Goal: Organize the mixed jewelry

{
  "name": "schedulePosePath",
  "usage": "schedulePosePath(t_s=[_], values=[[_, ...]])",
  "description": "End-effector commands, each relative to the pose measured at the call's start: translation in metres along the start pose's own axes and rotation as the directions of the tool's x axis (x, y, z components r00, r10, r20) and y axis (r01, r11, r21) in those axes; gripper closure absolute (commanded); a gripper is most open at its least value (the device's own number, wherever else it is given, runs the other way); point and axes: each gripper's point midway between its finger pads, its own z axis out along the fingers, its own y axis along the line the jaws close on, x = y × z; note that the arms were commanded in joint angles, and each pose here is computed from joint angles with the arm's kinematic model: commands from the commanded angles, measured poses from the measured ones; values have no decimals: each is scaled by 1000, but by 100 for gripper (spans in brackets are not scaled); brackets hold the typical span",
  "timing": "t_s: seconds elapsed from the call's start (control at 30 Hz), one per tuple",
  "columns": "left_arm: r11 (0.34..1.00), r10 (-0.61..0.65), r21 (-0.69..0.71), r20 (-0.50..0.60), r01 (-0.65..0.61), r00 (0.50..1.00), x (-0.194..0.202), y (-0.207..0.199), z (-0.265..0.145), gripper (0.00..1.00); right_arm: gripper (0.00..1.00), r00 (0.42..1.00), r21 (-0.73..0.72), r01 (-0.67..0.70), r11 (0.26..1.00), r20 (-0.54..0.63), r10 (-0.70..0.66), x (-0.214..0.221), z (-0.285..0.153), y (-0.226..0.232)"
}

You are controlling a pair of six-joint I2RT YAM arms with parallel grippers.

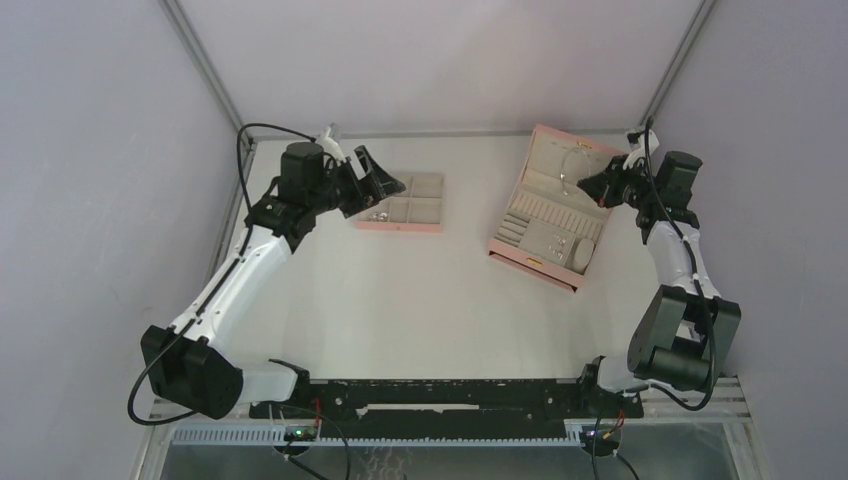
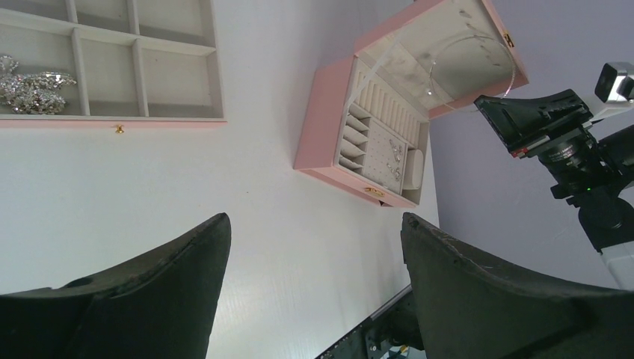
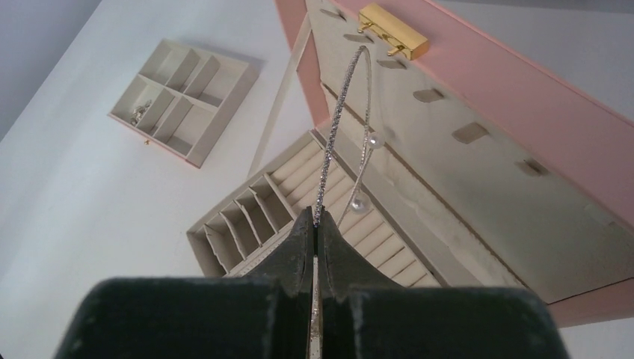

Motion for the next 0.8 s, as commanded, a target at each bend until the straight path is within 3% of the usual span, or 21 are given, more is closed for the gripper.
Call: schedulePosePath(t_s=[0.0,0.77], values=[[999,32,33,46,-33,998,-17,-13,-6,12,100,999,17,32,999,41,-32,-21,1,-2],[999,19,34,44,-21,999,-23,-14,0,12,100,997,60,-46,997,69,41,-24,5,-27]])
